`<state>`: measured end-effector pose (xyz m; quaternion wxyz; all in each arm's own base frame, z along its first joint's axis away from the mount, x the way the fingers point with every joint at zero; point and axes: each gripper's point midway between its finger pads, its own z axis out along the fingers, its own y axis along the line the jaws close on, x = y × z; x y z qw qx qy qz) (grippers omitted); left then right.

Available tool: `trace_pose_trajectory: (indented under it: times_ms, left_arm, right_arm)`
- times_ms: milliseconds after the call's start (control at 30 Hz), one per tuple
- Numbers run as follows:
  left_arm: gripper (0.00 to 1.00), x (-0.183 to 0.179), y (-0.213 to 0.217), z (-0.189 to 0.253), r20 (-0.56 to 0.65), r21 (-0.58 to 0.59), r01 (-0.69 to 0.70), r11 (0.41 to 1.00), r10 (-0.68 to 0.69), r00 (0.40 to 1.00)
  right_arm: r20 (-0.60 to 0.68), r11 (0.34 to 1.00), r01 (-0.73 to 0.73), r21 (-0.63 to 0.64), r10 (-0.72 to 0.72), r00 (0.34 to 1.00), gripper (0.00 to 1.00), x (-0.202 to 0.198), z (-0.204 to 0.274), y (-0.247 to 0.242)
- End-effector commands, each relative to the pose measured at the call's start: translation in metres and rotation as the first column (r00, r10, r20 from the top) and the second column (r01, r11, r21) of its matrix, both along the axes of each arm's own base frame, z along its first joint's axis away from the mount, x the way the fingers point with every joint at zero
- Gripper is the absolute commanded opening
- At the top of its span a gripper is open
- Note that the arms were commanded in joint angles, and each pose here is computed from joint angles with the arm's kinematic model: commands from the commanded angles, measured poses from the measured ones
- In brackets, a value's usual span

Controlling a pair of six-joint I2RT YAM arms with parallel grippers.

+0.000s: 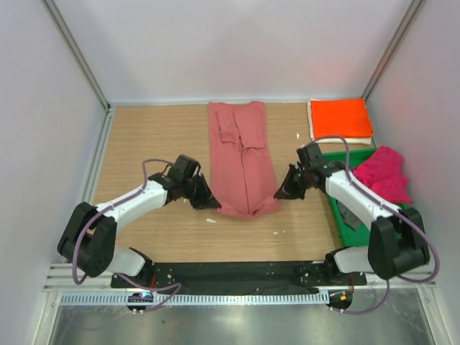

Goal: Fold and stack the t-shirts
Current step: Fold the tshirt

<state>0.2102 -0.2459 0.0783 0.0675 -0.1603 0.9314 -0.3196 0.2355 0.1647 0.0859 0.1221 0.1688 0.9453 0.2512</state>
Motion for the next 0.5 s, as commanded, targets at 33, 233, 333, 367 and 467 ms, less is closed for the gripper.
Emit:
trace_pose_trajectory:
  times_ms: [33,233,333,367,467]
  left_arm:
    - [0.00,0.071,0.010,0.018,0.049,-0.003,-0.098,0.995,0.098,0.994]
    - [0.00,0.165,0.009,0.037,0.090,-0.051,-0.145,0.988,0.149,0.985]
    - [0.00,0.193,0.012,0.032,0.073,-0.053,-0.161,0.986,0.164,0.984]
    - [0.00,0.199,0.013,0.033,0.077,-0.054,-0.163,0.985,0.167,0.983]
    - [0.00,0.211,0.018,0.023,0.060,-0.046,-0.178,0.983,0.180,0.982]
  right_arm:
    - [0.079,1.000,0.010,-0.027,-0.008,0.997,0.01,0.071,0.020,-0.004]
    - [0.134,0.999,-0.034,-0.015,0.035,0.990,0.01,0.162,0.033,-0.002]
    - [0.109,0.998,-0.063,0.015,0.061,0.992,0.01,0.192,0.026,0.005]
    - [0.110,0.997,-0.067,0.026,0.064,0.992,0.01,0.198,0.026,0.006]
    - [0.116,0.997,-0.072,0.041,0.066,0.991,0.01,0.219,0.023,0.009]
